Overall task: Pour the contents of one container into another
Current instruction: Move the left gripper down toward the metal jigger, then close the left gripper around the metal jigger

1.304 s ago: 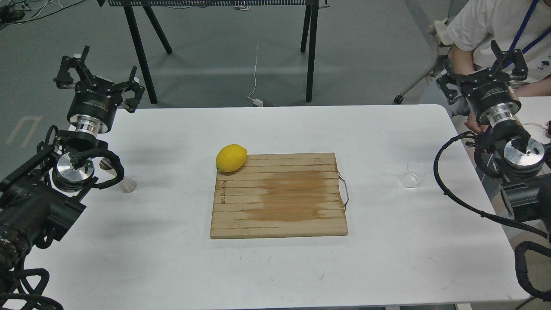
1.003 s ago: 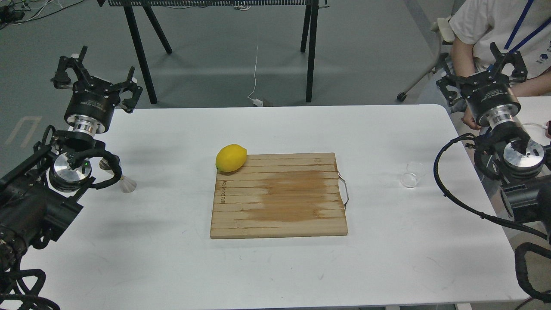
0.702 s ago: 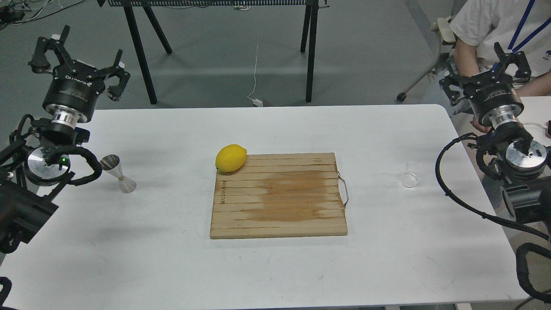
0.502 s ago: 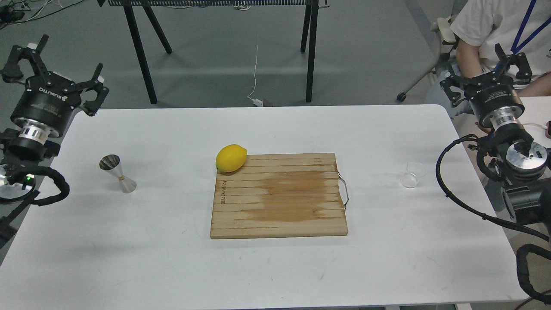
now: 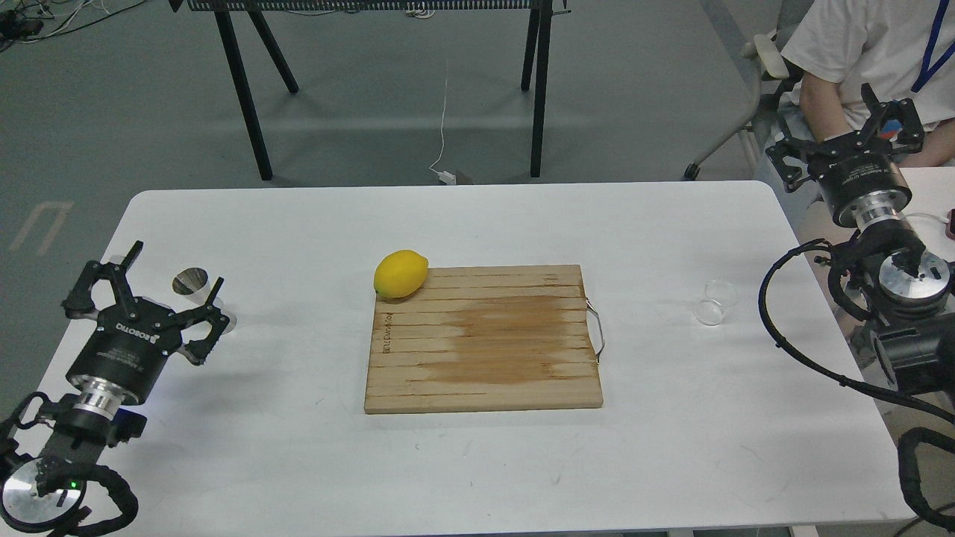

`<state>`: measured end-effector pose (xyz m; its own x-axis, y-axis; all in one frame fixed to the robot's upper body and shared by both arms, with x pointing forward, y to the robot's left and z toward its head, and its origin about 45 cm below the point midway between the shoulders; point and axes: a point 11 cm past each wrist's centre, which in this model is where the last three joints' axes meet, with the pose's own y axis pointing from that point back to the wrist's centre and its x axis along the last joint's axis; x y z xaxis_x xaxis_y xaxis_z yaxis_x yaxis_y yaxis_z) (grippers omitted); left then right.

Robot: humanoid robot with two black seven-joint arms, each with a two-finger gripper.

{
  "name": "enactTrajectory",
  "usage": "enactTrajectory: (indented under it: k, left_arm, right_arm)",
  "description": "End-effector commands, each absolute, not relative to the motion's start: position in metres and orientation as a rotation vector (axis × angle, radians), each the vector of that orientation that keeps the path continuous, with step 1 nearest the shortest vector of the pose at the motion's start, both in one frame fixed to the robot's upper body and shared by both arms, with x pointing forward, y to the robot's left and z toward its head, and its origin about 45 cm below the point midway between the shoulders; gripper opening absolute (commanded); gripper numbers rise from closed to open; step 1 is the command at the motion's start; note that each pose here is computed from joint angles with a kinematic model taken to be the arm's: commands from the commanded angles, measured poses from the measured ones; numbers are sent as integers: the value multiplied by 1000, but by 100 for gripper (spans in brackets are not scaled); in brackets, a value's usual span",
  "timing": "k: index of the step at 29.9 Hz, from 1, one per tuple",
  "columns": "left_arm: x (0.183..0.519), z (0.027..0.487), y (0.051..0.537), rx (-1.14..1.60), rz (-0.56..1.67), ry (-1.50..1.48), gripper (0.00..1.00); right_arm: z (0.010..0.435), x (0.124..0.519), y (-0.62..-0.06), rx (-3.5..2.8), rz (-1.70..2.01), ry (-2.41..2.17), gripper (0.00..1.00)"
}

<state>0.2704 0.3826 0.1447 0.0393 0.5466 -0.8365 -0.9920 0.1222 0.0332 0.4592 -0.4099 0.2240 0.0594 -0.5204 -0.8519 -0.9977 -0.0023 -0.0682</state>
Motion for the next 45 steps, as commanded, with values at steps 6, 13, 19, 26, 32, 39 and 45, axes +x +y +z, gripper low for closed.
enactTrajectory:
  k: [6, 13, 19, 26, 32, 39, 45]
  left_arm:
    - [253, 115, 376, -728, 1391, 909, 100]
    - [250, 93, 399, -685, 1492, 894, 100]
    - [252, 91, 399, -691, 1501, 892, 100]
    - [252, 100, 406, -659, 1488, 863, 100]
    - [266, 143, 432, -465, 1415, 657, 100]
    - [278, 232, 428, -216, 1194, 370, 100]
    - [272, 232, 390, 197, 1040, 18, 100]
  right_arm:
    - [222, 458, -411, -1618, 841, 1560, 100]
    - [216, 455, -410, -1622, 852, 1567, 100]
    - [214, 456, -405, -1623, 862, 1558, 100]
    - [213, 455, -407, -1622, 861, 1563, 100]
    - [215, 454, -410, -1621, 854, 1567, 100]
    - [217, 454, -414, -1617, 846, 1569, 100]
    - [217, 453, -415, -1617, 846, 1572, 100]
